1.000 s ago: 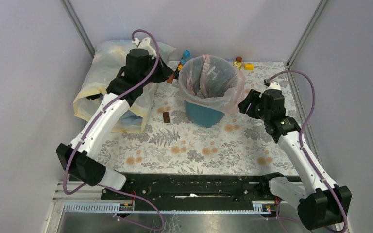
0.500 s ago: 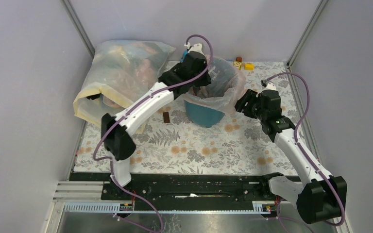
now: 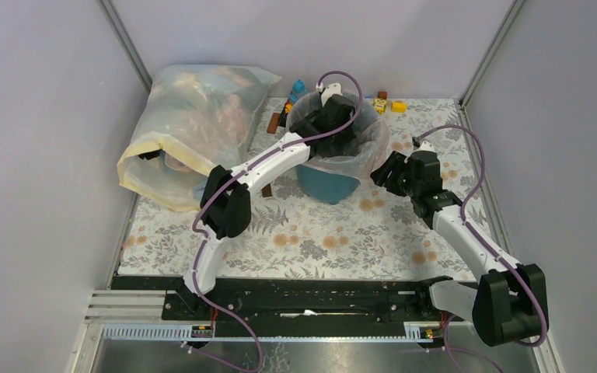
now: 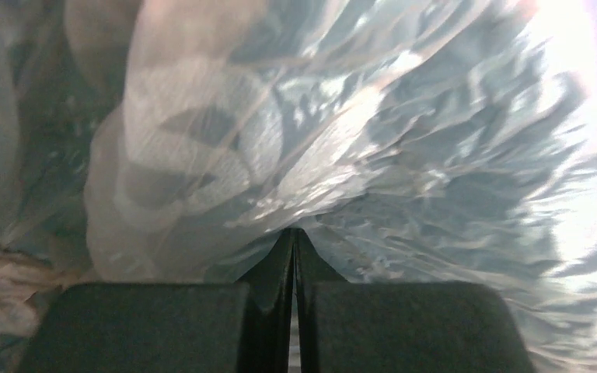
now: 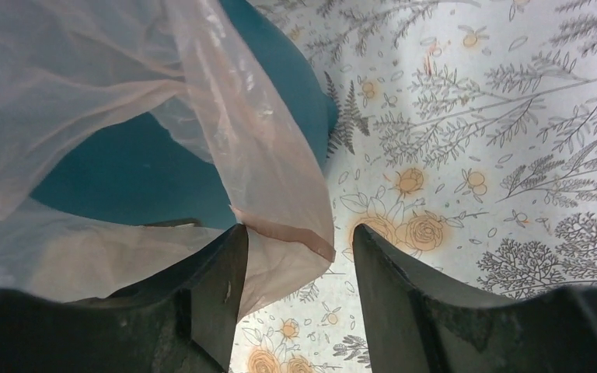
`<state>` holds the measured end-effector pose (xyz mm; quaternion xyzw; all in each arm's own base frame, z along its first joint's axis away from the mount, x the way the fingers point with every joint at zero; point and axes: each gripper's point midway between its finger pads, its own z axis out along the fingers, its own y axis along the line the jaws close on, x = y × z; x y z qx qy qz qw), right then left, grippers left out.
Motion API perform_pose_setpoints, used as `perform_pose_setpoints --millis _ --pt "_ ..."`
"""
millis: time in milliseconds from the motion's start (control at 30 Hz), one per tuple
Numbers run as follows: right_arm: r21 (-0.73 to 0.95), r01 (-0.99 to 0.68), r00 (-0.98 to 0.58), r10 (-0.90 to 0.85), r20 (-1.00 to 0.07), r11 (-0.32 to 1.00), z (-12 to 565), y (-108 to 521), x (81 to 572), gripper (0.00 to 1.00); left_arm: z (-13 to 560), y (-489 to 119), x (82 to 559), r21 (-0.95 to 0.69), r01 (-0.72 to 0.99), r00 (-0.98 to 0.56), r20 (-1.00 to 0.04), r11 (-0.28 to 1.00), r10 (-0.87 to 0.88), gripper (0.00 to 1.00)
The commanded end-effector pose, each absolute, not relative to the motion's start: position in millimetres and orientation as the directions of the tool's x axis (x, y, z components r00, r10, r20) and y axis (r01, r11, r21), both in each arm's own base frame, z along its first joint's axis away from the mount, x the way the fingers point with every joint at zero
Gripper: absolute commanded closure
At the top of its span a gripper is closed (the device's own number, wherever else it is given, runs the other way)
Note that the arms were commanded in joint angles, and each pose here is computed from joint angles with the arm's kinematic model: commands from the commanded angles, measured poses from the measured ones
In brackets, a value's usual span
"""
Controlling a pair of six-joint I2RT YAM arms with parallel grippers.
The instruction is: Put the trash bags into the trash bin
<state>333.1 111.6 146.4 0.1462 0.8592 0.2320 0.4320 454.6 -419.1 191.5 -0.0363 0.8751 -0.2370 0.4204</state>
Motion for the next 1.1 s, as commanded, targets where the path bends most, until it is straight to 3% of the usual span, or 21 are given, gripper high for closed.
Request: perform_pose_setpoints --millis 0,233,567,767,933,1067 --pt "0.556 0.029 -0.58 0.467 -0.668 0.831 141 117 339 0.41 245 -446 479 -0.591 0.222 -0.534 -0.739 0.775 -0.411 1.0" --pt "0.555 0.035 -0.614 0.456 -0.644 0.831 122 121 341 0.42 224 -437 500 -0.654 0.193 -0.566 -0.683 0.731 -0.462 1.0" --pt "0.565 0.022 -0.652 0.44 -0.617 0.825 112 129 344 0.41 207 -430 501 -0.633 0.175 -0.583 -0.683 0.754 -0.439 1.0" --pt "0.539 0.0 -0.584 0.437 -0.684 0.842 144 120 345 0.22 243 -426 498 -0.632 0.217 -0.549 -0.71 0.744 -0.442 1.0" --pt "0.498 0.0 -0.492 0.433 -0.755 0.867 175 103 339 0.17 285 -414 487 -0.623 0.261 -0.51 -0.738 0.738 -0.442 0.97" --pt "0.475 -0.02 -0.413 0.426 -0.805 0.88 200 94 332 0.15 321 -400 470 -0.608 0.302 -0.473 -0.764 0.734 -0.438 0.87"
